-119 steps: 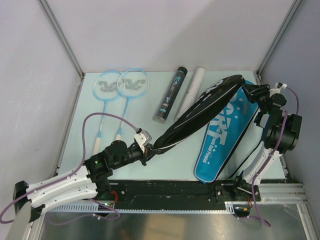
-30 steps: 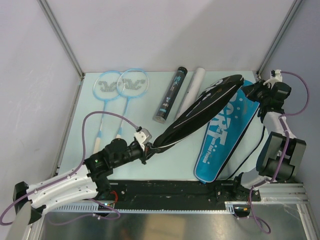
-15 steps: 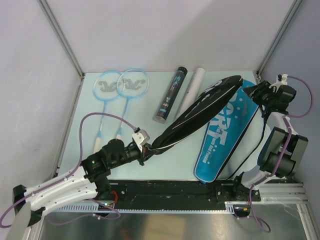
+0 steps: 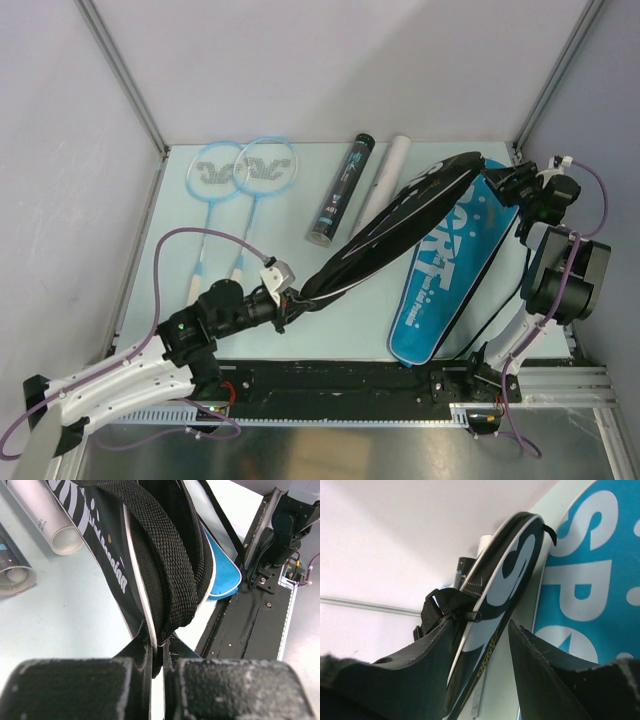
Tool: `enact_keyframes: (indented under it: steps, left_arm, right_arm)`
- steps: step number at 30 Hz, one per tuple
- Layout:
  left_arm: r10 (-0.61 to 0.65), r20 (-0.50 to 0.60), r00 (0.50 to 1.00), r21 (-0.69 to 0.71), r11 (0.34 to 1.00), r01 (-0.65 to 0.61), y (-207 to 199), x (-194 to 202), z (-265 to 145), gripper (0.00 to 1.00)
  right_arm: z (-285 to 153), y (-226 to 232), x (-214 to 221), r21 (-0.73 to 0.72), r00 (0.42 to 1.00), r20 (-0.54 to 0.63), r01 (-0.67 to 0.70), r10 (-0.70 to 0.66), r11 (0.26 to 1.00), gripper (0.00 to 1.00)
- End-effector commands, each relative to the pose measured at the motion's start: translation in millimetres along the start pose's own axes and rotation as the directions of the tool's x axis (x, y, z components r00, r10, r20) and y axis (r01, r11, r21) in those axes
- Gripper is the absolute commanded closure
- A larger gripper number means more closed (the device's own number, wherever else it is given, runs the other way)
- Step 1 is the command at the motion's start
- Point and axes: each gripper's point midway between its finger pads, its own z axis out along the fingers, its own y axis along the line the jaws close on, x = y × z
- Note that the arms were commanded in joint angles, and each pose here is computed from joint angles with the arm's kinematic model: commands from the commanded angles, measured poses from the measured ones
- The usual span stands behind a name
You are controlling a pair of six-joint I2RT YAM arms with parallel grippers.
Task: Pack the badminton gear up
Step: Zip the racket bag at the center of the board.
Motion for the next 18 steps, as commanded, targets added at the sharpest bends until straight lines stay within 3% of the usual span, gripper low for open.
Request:
enact_keyframes:
  steps: [1, 18]
  left_arm:
    - [-0.004, 0.106, 0.994, 0.066, 0.998, -0.003, -14.3, -33.6, -5.5, 1.0]
    - [-0.002, 0.105, 0.994, 0.085, 0.996, -0.007, -17.3, -31.4, -5.8, 1.0]
  right_arm:
    - [10.4, 35.4, -23.3, -0.165, 0.997, 0.073, 0.024, -0.012, 0.986, 0.49]
    - [22.5, 44.5, -14.6, -0.258, 0.997, 0.076, 0.009, 0.011, 0.966, 0.69]
